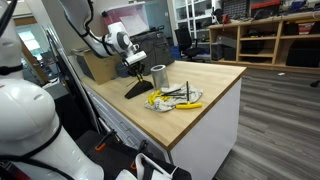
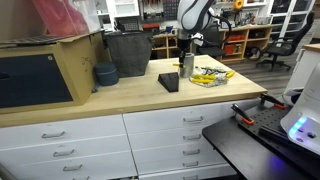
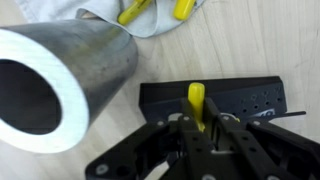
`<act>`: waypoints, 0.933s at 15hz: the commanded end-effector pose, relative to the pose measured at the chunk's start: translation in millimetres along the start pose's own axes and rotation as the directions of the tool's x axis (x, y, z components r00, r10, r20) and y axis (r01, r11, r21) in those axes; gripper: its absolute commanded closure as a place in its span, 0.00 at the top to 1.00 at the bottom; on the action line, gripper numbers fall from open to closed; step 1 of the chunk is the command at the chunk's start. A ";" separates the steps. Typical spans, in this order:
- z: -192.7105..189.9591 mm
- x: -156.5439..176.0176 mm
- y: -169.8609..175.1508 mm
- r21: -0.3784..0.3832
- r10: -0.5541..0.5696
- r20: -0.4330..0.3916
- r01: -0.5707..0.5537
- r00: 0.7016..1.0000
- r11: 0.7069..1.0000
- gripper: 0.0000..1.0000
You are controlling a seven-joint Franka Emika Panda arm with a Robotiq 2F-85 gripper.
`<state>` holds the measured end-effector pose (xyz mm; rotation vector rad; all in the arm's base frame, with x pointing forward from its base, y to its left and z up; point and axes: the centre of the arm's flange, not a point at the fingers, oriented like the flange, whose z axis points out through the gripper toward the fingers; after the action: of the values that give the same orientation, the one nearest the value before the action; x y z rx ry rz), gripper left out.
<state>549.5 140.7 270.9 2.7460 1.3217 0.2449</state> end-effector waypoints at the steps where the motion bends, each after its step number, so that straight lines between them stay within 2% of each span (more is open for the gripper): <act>1: -59.0 -4.5 25.2 -0.074 0.113 -0.102 -0.120 0.988 0.990 0.04; 4: -103.4 -2.7 50.6 -0.221 0.136 -0.173 -0.173 0.976 0.960 0.04; 6: -127.3 -5.3 65.7 -0.326 0.132 -0.200 -0.193 0.971 0.925 0.04; 10: -155.6 -16.3 85.0 -0.525 0.116 -0.203 -0.208 0.972 0.826 0.04; 13: -154.9 -19.4 87.6 -0.633 0.103 -0.181 -0.196 0.978 0.749 0.04; 14: -149.6 -18.6 84.9 -0.656 0.099 -0.167 -0.185 0.981 0.731 0.04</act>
<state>580.5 59.7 447.2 2.3067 0.8518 0.7630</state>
